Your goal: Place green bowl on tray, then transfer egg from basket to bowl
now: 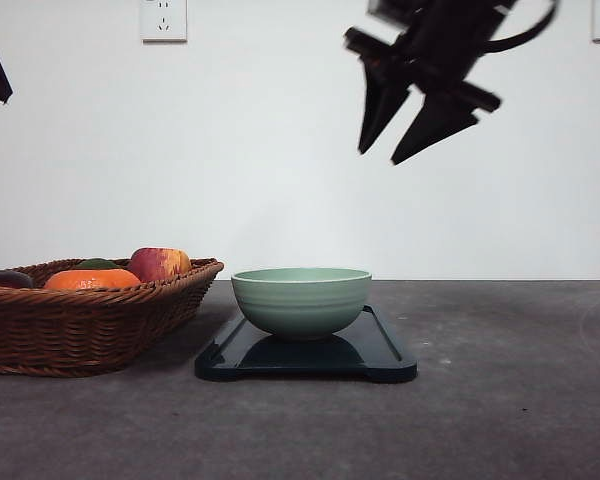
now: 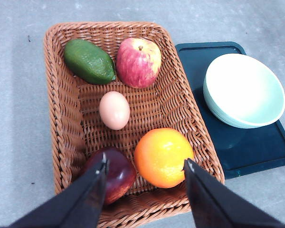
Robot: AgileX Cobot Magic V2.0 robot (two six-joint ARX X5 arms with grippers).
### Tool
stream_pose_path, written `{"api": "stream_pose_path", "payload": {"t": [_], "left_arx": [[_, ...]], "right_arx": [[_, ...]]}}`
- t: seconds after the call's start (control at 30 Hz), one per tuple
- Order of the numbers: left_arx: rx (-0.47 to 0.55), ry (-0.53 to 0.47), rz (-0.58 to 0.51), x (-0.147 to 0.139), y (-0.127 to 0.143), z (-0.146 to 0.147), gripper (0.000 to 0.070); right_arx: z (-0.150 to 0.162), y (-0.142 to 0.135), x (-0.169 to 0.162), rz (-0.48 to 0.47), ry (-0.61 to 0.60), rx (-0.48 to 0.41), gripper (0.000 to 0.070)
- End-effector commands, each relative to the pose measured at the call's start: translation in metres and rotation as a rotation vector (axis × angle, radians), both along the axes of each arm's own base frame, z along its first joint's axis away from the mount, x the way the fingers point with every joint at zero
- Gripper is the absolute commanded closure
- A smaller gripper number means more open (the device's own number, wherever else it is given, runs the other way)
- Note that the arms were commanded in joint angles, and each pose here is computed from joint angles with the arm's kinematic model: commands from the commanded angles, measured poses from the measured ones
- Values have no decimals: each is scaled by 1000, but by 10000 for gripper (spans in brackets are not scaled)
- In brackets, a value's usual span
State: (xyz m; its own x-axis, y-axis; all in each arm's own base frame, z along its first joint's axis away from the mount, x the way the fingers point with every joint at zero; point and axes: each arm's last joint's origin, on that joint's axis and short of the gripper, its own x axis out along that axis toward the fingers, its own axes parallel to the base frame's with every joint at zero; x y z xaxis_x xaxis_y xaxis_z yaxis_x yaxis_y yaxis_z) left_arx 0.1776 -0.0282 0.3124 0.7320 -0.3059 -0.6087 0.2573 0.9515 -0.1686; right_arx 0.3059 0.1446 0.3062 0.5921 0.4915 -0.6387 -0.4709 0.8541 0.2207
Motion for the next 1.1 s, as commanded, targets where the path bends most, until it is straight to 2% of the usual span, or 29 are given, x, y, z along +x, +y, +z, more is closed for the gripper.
{"api": "stream_pose_path", "payload": {"t": [0.0,0.2,0.6,0.73,0.87,0.9,1.0,1.07], "left_arx": [[-23,-20,7,2,-1,8,385],[-43,-14,23,2,-1,8,385],[-43,13,21,0,-1,6,384],[-38,37,17,2,-2,5,383],[-29,88,21,16,-4,9,378],[-26,108,21,21,-5,11,367],[-15,167,20,40,-7,14,259],[-6,209,19,54,-9,15,259]], "right_arx": [[-1,-3,-12,21,-52,-2,428],[-18,-25,-57,41,-108,-11,428],[-63,-56,-127,41,-81,-20,428],[-69,-60,-135,28,-72,-7,428],[-68,-60,-135,31,-83,8,428],[-67,-59,-134,31,-91,12,428],[-65,-59,-133,30,-118,24,428],[-64,-58,-132,29,-128,29,428]]}}
